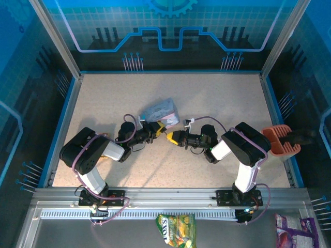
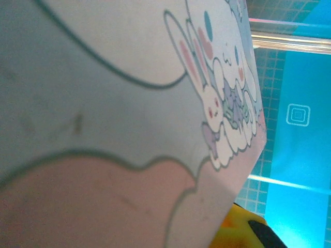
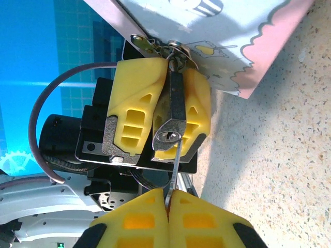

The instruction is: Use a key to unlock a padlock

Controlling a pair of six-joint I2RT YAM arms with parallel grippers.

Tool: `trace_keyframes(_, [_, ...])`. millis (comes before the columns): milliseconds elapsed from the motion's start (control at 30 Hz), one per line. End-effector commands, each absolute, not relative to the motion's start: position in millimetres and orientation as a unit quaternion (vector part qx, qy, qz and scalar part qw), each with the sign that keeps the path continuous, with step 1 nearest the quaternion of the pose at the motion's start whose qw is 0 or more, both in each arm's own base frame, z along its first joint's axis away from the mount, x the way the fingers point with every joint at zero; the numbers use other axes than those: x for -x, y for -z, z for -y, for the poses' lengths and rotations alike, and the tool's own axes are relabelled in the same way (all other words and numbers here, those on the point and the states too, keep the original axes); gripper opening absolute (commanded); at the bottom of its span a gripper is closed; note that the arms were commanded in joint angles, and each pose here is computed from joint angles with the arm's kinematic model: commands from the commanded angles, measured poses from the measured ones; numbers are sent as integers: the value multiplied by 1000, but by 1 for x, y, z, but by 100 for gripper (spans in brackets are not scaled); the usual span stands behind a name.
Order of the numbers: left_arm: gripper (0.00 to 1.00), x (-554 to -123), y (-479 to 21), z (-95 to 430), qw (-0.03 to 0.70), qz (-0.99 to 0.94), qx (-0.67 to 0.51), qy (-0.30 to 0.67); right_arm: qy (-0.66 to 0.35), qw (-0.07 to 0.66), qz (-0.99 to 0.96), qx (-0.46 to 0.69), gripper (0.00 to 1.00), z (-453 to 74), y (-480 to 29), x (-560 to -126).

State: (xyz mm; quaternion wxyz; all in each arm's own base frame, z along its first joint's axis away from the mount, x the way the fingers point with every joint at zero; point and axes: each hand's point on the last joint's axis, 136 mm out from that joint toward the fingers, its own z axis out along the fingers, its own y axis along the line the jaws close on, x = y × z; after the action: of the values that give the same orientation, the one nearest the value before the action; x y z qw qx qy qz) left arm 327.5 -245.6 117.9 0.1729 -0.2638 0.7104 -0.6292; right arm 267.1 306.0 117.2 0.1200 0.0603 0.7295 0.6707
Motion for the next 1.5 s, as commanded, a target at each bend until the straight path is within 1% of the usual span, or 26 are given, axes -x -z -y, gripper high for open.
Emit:
trace_keyframes(0, [1,-322,-121,247,171,-711,236,640,-679,143,-718,-46,0,-299,-130,-267])
trace_keyframes(500, [1,-322,-134,251,171,-709,223,647,-687,147,-711,-35,0,-302,-141,-266])
trace_keyframes(833, [1,-320,-138,253,167,-704,219,654,-689,141,-710,-28,0,-310,-141,-263])
trace_keyframes(1467, [1,-325,-148,254,171,-687,226,670,-685,144,-714,-32,0,-307,-138,-260])
